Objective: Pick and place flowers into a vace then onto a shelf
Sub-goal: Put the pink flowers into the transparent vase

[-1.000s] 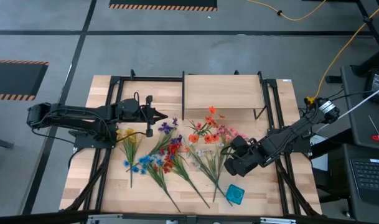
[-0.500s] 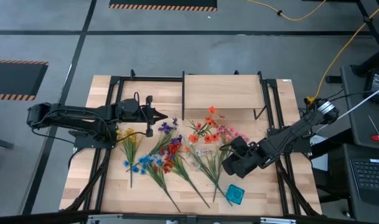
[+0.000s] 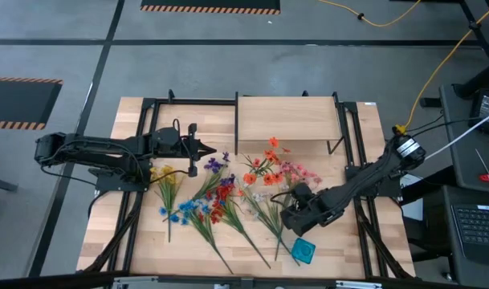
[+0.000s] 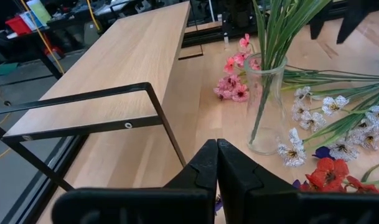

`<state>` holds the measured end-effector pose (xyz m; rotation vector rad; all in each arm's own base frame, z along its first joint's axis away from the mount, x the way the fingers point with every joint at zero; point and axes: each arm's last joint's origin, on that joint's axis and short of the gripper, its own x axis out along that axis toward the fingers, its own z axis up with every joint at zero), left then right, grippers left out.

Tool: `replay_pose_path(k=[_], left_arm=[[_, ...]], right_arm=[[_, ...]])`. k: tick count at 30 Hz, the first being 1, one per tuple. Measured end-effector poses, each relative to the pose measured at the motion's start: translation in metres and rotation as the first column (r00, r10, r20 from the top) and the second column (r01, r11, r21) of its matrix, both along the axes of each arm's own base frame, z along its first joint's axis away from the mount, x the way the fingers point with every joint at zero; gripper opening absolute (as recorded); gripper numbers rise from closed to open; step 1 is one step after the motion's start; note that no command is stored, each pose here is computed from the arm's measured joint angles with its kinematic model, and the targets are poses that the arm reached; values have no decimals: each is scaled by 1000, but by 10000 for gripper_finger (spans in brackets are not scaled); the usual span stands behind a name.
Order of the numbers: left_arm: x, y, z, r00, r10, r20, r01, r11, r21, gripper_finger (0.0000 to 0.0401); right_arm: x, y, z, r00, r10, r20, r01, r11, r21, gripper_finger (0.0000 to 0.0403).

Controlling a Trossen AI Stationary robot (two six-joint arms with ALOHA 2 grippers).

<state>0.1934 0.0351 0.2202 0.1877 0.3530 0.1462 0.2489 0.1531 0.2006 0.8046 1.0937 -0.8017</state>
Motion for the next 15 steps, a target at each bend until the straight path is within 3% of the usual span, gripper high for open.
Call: replay_pose_path(k=[8,15], left_arm=[[0,0,0,1000,0,0,0,1000,0,6],[0,0,0,1000,0,-1,0,1000,1,4]], right_arm=[[13,4,-10,998,-23,50,21,999,41,236],[17,6,-22,993,-110,33,108,993,47,236]])
